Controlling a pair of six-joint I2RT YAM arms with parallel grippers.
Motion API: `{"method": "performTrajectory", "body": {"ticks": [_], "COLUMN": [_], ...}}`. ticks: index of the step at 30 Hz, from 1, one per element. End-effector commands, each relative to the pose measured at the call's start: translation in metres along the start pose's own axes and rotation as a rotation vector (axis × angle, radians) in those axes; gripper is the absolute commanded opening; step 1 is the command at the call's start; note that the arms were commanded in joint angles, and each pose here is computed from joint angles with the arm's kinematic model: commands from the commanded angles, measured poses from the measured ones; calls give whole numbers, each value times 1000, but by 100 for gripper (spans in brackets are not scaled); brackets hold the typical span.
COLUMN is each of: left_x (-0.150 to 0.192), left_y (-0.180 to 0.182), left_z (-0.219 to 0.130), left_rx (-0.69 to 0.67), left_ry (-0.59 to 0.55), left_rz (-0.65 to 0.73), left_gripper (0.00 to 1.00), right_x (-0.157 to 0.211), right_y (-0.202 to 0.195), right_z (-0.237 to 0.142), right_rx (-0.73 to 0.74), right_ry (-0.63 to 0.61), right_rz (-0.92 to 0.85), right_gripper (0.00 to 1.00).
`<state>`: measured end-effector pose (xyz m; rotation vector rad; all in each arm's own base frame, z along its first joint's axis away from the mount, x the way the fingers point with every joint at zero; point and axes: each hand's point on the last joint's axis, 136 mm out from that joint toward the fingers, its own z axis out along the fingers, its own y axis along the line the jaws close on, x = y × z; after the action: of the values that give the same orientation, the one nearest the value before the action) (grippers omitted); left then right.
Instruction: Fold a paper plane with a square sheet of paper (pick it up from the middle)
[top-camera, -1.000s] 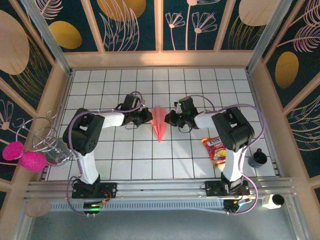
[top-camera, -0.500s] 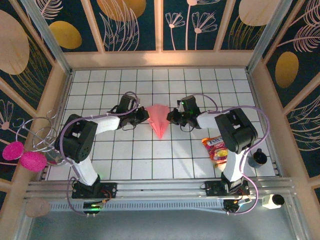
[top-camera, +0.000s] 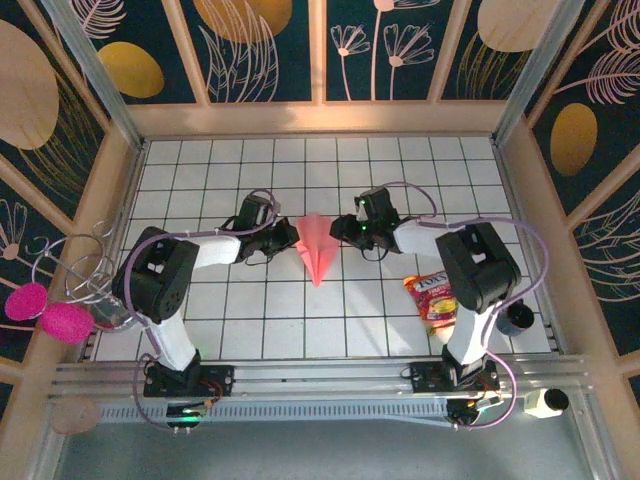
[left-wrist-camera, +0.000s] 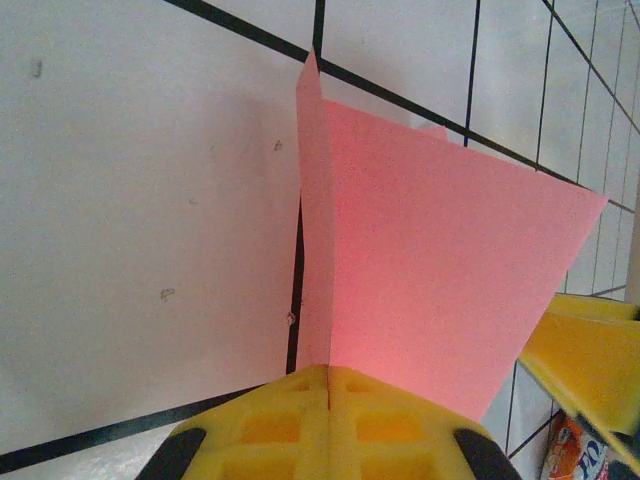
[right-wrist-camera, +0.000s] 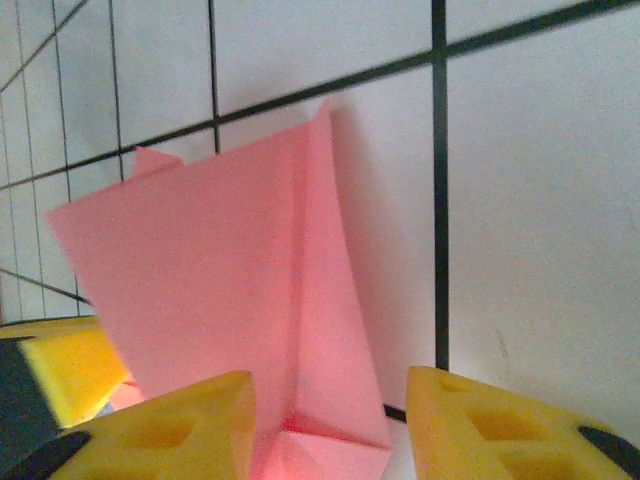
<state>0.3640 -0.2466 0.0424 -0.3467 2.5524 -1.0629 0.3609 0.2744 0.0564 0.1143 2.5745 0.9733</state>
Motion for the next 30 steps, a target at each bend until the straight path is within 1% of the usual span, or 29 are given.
{"method": "performTrajectory", "body": {"ticks": [1, 7, 13, 20, 22, 26, 30], "left_x": [2, 3, 2, 1, 1, 0, 1], "left_y": [2, 4, 1, -1, -1, -3, -1], "left_z": [2, 4, 3, 4, 4, 4, 4], "left_rx": [9, 6, 11, 17, 17, 23, 16], "left_ry": [13, 19, 18, 22, 22, 24, 26], "left_rz": [-14, -20, -17, -16, -17, -14, -19], "left_gripper": [0, 0, 0, 0, 0, 0, 0], "right_x": [-2, 31, 57, 70, 72, 72, 73], "right_y": [17, 32, 34, 58, 60, 50, 47], "right_z": [-14, -1, 15, 21, 22, 26, 29], "right_rx": [86, 168, 168, 97, 115, 177, 200], "right_ry": [-40, 23, 94, 133, 130, 124, 134], "right_rz": [-112, -179, -163, -240, -268, -284, -289], "right_gripper": [49, 52, 56, 59, 60, 62, 63]}}
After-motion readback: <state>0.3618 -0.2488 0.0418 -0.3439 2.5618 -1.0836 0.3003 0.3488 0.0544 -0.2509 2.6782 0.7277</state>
